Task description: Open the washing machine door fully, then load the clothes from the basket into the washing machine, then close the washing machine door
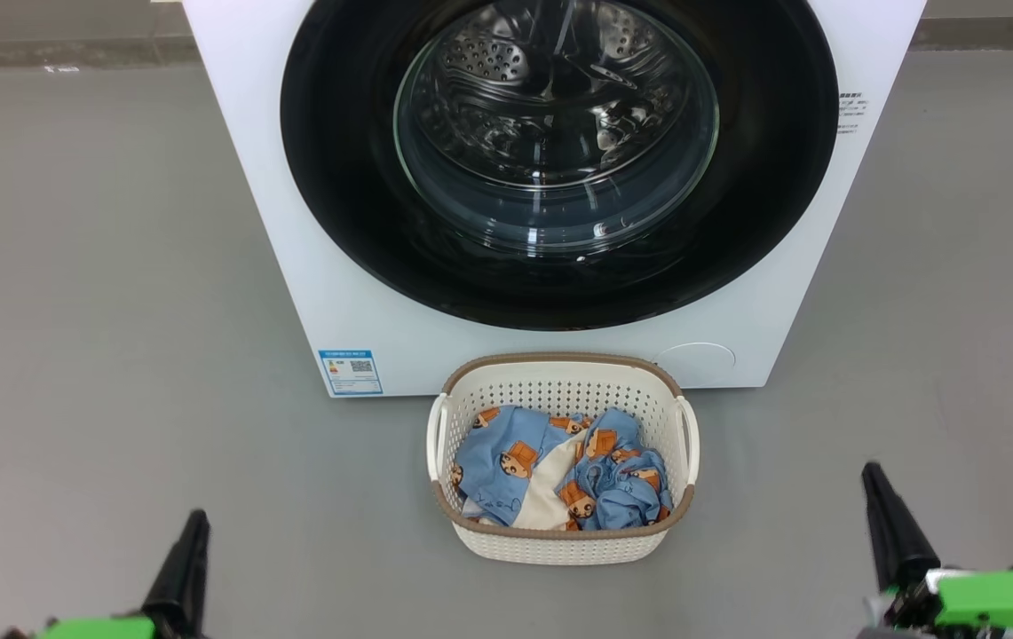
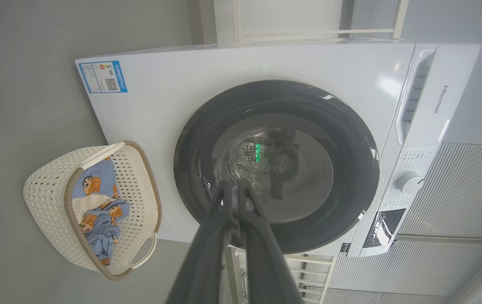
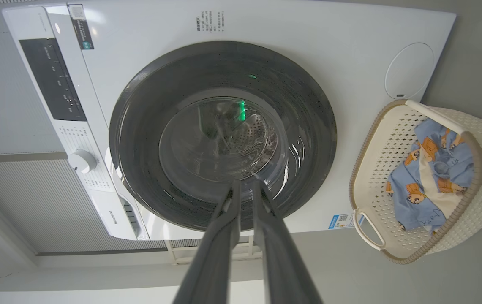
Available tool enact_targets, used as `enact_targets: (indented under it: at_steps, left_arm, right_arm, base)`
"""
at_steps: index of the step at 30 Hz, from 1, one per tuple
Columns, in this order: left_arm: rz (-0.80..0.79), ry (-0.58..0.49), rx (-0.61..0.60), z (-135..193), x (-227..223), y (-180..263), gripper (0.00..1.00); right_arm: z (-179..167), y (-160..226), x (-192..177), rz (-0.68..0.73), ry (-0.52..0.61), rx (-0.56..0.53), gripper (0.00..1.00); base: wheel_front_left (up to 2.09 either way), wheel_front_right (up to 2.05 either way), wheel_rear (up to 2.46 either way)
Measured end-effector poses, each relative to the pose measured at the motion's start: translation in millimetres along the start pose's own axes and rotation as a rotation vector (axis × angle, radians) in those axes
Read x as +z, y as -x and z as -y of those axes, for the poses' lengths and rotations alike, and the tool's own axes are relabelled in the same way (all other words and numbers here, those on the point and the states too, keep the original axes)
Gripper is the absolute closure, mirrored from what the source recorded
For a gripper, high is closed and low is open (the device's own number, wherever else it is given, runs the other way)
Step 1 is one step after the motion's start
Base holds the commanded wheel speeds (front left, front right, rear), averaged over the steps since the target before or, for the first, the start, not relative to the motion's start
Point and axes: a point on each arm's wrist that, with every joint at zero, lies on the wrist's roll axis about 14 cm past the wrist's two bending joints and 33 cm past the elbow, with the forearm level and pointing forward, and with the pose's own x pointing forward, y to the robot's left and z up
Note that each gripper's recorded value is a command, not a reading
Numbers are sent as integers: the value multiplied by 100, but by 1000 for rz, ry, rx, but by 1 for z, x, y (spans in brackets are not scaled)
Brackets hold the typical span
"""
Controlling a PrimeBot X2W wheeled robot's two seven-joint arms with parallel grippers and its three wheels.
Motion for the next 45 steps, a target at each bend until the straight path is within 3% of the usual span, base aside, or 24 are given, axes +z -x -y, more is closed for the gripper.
enact_targets:
  at_steps: [5,33,45]
  left_arm:
    - [-3,26,83,-29,-7,13,0]
    - [37,8,19,-8,-5,5,0]
    - [39,-78,-30,10,-8,-1,0]
  right_arm:
    - [25,10,-1,5,-13,-74,0]
    - [1,1,-13,3,45,-2,0]
    - [-20,-6,-18,1,127,62,0]
  base:
    - [0,0,0]
    - [0,0,0]
    - [0,0,0]
